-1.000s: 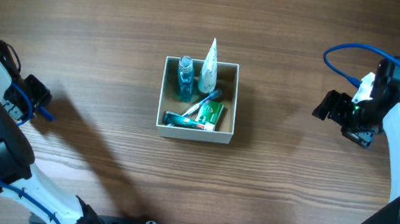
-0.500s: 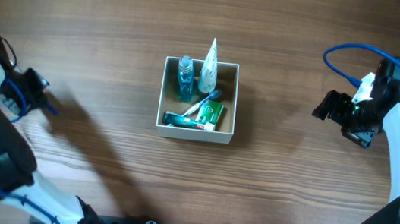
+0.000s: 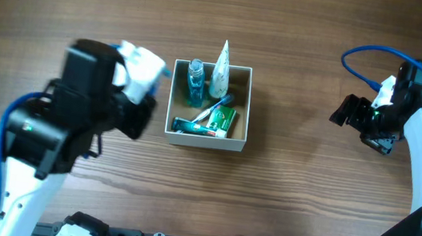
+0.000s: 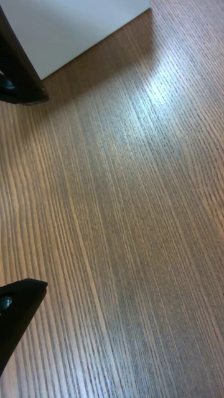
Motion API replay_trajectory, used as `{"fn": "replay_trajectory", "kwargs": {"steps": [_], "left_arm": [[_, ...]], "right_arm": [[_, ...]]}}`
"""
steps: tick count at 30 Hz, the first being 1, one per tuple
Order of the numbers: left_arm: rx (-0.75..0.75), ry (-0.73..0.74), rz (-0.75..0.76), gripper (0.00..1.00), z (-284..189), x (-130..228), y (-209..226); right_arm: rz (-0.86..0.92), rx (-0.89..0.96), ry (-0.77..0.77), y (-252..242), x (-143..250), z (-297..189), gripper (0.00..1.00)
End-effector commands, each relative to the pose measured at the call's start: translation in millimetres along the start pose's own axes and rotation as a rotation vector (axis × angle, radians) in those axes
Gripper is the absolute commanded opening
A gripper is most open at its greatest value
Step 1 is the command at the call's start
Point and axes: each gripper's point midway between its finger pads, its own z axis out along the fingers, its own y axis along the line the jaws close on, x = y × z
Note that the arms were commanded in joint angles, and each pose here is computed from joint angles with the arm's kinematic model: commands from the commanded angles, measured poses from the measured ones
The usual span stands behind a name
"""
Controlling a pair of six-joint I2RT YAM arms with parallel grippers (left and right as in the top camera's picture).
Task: Pack container
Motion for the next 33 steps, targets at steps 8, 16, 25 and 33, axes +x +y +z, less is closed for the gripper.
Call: {"fn": "replay_trajectory", "kwargs": {"steps": [8, 16, 25, 33], "left_arm": [[0.239, 0.233, 0.715, 0.05, 128.0, 7.8, -73.3], [0.283, 0.448, 0.688, 0.36, 198.0, 49.8, -69.0], [-0.053, 0.129, 0.390, 1.00, 81.1, -20.7, -27.9], [-0.419, -0.048, -0.493, 1.00, 15.9, -6.3, 131.9]], "right_arm": [[-0.010, -0.014, 0.012, 2.0, 1.1, 2.1, 0.90], [-0.009, -0.014, 0.013, 1.9, 1.4, 2.1, 0.90], [-0.011, -0.006, 0.010, 0.6, 0.8, 2.1, 0.89], [-0.310, -0.022, -0.154, 73.0, -12.4, -13.1, 0.85]]}}
